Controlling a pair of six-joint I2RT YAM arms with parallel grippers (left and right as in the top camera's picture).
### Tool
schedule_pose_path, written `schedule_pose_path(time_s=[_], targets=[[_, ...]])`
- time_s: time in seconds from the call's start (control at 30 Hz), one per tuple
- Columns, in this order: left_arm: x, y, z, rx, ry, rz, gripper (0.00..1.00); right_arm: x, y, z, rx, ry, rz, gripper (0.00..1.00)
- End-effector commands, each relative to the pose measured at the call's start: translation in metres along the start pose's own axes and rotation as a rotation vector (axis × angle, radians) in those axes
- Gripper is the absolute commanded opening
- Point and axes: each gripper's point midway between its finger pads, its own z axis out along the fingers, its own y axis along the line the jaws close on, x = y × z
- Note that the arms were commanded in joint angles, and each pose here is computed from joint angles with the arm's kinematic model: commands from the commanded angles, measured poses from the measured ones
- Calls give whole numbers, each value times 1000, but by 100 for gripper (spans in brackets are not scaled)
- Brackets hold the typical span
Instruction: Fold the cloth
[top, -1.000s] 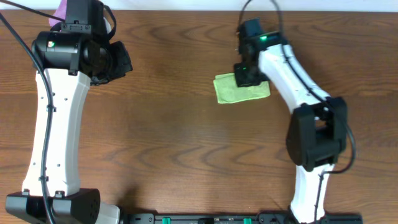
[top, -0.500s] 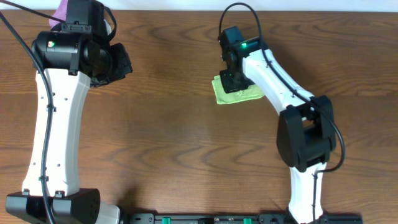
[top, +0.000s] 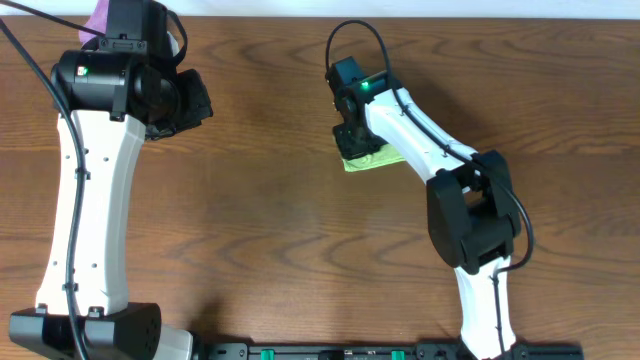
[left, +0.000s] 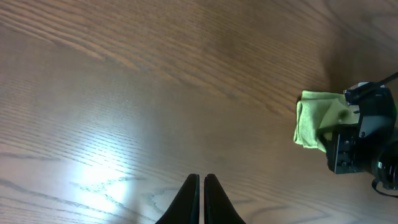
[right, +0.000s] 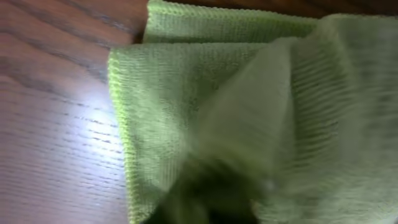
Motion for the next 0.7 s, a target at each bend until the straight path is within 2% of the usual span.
schedule_pose_path(time_s=[0.0,0.1,0.17,0.23,0.27,0.3,0.37,0.47,0.53,0.57,0.67], targets=[[2,0,-3,4,-7,29,6,6,40,0,-195,32,-21,44],[-1,-1,4,4,-8,44,6,4,76,-11,-418,35,-25,47],[-2,-1,10,0,0,43,6,0,82,-16,-463,20,-26,52],[-2,0,18,-7,10,43,6,-6,77,-21,-464,3,-18,43],[-2,1,24,-11,19,42,6,-10,73,-26,-465,-9,-10,25],[-2,2,31,-14,27,41,6,-13,68,-32,-465,-19,-8,1],[1,3,48,-15,46,39,8,-22,53,-48,-446,-44,7,2],[12,-10,83,73,108,36,18,-31,5,-74,-303,-81,62,1],[23,-23,107,153,151,40,33,-32,-32,-83,-179,-96,103,1],[29,-31,120,196,168,46,51,-31,-50,-85,-127,-96,127,2],[46,-64,157,339,198,93,83,-22,-92,-79,-72,-65,213,1]])
